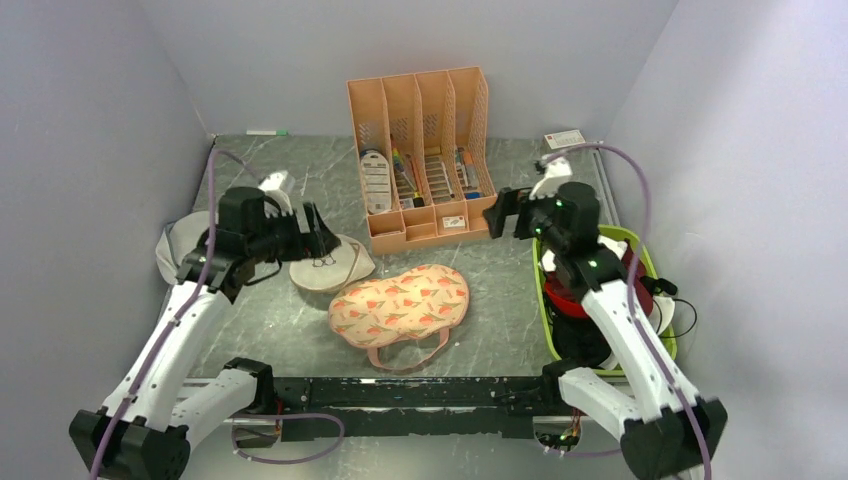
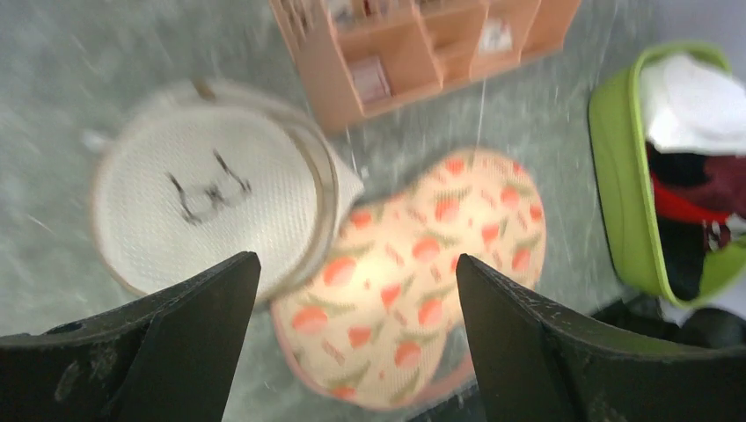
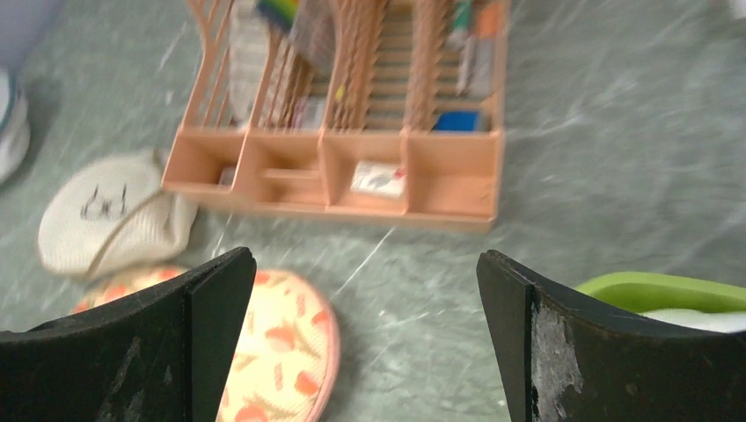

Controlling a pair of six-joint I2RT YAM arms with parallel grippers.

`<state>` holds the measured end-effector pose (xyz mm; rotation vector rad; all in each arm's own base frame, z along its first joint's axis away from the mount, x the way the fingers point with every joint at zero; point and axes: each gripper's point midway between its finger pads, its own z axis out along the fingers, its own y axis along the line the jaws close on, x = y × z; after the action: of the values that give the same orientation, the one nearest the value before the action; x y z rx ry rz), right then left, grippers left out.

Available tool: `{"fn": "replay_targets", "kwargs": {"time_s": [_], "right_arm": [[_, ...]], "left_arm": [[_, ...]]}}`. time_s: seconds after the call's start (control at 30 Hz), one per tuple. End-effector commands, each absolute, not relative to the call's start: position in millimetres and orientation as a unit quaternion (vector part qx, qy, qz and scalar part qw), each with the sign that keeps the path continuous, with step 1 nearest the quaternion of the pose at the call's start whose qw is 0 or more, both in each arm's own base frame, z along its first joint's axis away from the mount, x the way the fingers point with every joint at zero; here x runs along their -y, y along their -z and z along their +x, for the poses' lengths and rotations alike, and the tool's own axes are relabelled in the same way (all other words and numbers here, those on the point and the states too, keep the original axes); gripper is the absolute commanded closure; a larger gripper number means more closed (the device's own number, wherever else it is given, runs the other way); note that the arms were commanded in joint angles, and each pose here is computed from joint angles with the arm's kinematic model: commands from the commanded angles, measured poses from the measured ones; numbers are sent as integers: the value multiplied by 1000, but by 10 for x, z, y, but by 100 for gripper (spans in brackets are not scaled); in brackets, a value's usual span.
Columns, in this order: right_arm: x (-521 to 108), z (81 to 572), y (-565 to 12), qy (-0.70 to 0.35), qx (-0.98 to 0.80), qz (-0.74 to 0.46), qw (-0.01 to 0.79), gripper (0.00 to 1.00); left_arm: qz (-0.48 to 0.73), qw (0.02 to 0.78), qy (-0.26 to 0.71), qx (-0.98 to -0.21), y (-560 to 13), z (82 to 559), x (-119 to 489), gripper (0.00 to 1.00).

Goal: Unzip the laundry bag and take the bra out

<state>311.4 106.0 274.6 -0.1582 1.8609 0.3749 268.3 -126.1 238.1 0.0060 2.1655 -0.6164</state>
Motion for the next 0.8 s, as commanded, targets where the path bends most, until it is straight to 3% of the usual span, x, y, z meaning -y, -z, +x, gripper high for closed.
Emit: {"fn": "replay_targets", "kwargs": {"time_s": [0.0,0.17,0.23,0.33,0.53,0.77], "right_arm": [[-1651,3023,-2140,-242,-826,-174,478,0],[-2349,2664,-1537,-304,-834,-281,364,0],[-2574,2486,-1338,-323,-832,-316,323,0],[-2784,2306,-1080,-343,-833,-339,270,3],[-2719,2336,-652,-291,-880,-302,222,4],[-2361,2092,-379,-239,-926,-218,195,6]], "left_arm": [[6,321,349,-880,-1953,2262,1628,6],[-5,250,380,-891,-1530,1852,1878,6],[-8,230,371,-900,-1394,1713,1930,3],[-6,213,332,-919,-1170,1555,1966,7],[4,190,277,-942,-812,1508,2075,8],[-2,232,222,-947,-674,1874,2090,5]]}}
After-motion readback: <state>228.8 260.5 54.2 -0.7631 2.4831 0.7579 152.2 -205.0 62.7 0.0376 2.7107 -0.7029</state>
